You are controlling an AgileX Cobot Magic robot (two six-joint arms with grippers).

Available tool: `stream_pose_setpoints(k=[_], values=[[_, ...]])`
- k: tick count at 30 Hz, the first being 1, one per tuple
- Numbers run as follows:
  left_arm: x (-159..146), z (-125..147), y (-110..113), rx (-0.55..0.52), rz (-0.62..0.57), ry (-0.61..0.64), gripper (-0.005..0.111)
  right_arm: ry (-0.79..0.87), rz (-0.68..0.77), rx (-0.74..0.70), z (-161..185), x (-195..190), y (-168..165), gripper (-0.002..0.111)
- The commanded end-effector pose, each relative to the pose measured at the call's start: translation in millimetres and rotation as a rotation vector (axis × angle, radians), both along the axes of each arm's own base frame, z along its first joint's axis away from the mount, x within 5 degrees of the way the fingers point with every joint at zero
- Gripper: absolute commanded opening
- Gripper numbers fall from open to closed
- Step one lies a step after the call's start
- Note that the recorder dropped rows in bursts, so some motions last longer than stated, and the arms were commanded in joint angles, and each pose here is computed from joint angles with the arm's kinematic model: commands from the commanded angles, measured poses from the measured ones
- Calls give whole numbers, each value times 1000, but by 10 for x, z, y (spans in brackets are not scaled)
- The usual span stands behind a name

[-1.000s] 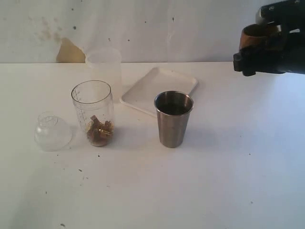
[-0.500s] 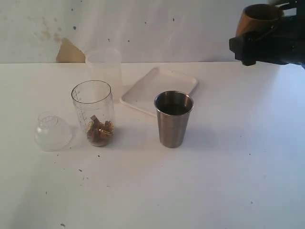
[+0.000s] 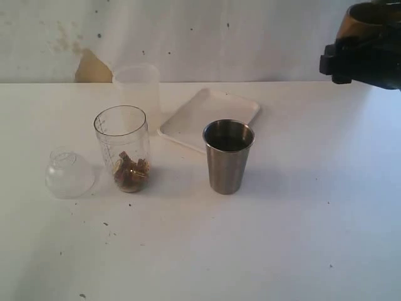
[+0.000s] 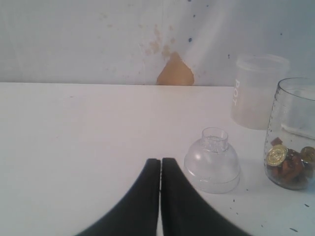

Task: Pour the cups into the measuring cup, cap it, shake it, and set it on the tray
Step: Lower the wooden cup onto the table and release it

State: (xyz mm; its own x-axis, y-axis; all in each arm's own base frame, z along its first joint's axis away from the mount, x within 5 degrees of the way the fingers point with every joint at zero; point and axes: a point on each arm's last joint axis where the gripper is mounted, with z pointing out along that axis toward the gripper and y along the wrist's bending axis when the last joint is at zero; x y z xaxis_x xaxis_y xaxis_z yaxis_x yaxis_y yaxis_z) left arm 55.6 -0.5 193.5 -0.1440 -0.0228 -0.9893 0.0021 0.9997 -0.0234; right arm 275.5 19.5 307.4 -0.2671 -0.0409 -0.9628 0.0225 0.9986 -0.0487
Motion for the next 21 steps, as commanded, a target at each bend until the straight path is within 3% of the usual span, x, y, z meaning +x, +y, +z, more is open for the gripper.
stream_pose_setpoints(k=[1,6,14,19,21], values=[[-1,-14,-3,-13,-1,0,1,-181,100,64,-48,-157,171,0],[-1,-14,-3,-13,-1,0,1,-164,115,171,-364,-84,79,0],[-1,-14,-3,-13,-1,0,1,-123,29,164,-881,319,-137,0],[-1,-14,-3,-13,-1,0,1,-64,65,-26,-1101,596,-151,0],[-1,-14,-3,-13,-1,0,1,-53,48,-17,-1150,680,-168,3]])
